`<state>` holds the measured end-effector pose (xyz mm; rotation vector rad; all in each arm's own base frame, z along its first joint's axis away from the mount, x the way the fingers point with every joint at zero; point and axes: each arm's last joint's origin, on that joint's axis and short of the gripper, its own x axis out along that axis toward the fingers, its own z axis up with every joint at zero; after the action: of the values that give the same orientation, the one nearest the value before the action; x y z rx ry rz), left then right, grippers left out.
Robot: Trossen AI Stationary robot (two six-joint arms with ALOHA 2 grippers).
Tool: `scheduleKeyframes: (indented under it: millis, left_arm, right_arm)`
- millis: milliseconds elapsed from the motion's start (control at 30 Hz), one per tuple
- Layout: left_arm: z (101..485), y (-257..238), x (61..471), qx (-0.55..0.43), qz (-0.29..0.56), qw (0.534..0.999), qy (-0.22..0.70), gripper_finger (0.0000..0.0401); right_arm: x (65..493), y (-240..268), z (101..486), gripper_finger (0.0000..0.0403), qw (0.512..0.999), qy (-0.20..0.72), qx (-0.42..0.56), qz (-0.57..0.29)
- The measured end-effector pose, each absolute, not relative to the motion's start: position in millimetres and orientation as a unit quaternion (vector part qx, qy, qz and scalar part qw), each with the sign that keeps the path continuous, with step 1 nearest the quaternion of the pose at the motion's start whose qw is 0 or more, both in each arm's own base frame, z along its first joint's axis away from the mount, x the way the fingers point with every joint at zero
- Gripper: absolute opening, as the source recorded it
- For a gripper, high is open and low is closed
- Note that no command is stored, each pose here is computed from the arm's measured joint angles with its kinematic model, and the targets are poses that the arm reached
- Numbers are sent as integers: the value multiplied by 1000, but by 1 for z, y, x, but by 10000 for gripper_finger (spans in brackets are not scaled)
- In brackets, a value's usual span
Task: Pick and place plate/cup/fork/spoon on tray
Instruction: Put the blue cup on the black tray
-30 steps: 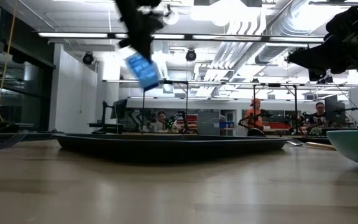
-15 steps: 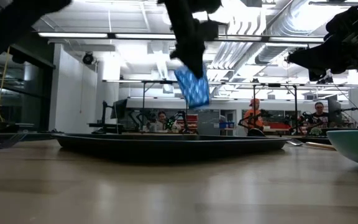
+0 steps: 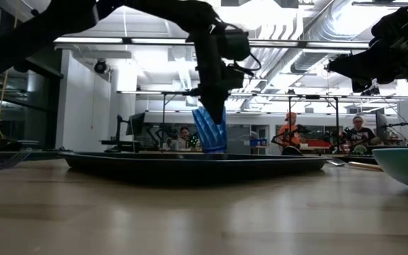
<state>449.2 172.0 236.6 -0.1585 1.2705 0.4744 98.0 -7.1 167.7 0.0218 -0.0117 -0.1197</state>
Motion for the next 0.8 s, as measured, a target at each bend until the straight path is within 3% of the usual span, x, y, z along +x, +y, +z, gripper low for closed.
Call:
scheduleKeyframes:
  millis: [467, 800]
  left_arm:
    - [234, 187, 446, -103, 201, 789, 572, 27]
    - [236, 189, 450, -117, 215, 800, 547, 132]
  right_arm:
    - [98, -7, 168, 0, 998, -6, 11, -60]
    - [98, -7, 168, 0, 998, -6, 11, -60]
